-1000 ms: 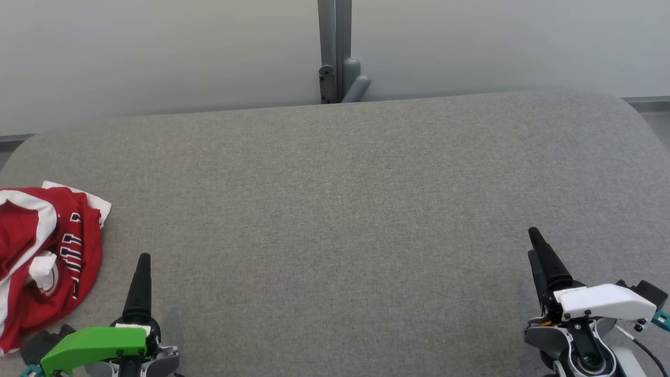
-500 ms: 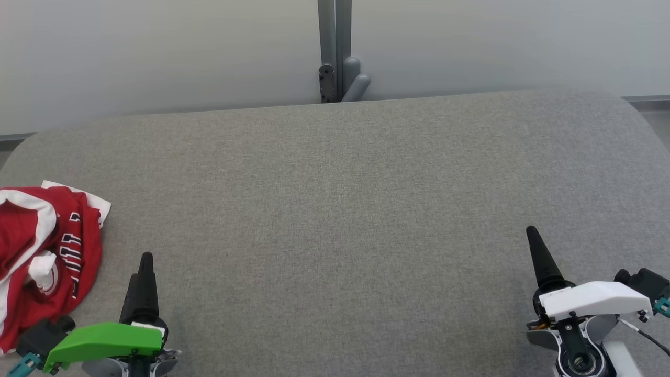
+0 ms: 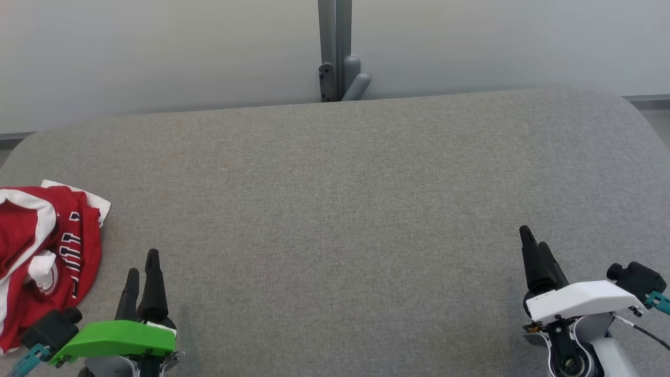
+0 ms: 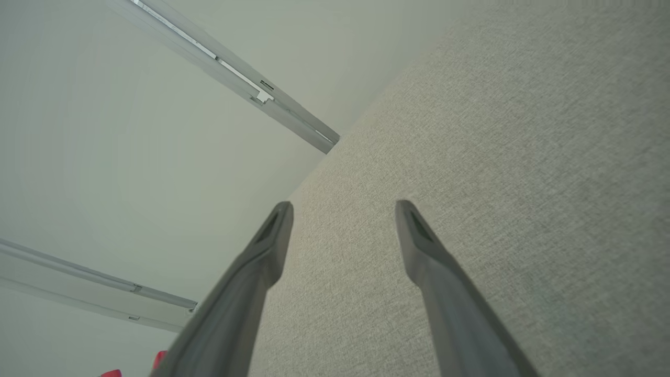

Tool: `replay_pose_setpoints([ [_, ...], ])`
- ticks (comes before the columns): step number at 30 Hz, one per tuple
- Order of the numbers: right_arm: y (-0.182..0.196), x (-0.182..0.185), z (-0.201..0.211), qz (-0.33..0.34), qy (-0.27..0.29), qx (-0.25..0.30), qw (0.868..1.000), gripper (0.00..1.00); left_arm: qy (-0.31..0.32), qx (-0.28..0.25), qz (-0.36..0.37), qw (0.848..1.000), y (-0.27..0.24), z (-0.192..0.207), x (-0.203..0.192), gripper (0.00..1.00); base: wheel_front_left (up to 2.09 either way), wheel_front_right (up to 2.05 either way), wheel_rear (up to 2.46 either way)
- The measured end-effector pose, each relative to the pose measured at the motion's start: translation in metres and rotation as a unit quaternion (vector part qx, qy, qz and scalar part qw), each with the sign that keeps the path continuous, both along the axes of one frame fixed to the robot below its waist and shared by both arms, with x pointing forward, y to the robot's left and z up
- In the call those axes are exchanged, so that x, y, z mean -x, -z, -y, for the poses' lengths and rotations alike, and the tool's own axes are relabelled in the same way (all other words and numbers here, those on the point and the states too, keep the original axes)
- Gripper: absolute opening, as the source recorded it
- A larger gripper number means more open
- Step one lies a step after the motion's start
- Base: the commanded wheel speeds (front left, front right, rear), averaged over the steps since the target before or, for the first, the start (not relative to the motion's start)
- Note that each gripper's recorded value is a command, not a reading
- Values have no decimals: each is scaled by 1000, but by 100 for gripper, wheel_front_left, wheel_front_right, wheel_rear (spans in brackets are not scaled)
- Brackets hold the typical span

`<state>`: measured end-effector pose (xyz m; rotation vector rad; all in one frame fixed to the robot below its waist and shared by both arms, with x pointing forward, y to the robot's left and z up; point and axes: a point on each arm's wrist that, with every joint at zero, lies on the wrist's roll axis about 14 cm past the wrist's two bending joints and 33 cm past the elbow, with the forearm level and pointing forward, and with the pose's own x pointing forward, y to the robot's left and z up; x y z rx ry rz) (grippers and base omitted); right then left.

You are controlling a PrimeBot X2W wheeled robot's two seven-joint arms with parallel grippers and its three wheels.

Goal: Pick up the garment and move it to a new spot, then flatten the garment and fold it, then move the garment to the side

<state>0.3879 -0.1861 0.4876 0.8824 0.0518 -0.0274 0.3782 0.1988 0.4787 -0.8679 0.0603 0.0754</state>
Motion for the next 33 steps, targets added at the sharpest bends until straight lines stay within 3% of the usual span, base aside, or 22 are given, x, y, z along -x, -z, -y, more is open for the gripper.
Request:
replay_pose_setpoints([
  [18, -5, -2, -3, 17, -10, 117, 993, 100, 7, -119, 15, 993, -7, -1, -1, 100, 0, 0, 0],
  [33, -8, -4, -6, 31, -21, 222, 974, 100, 18, -208, 12, 978, -1, 0, 4, 100, 0, 0, 0],
])
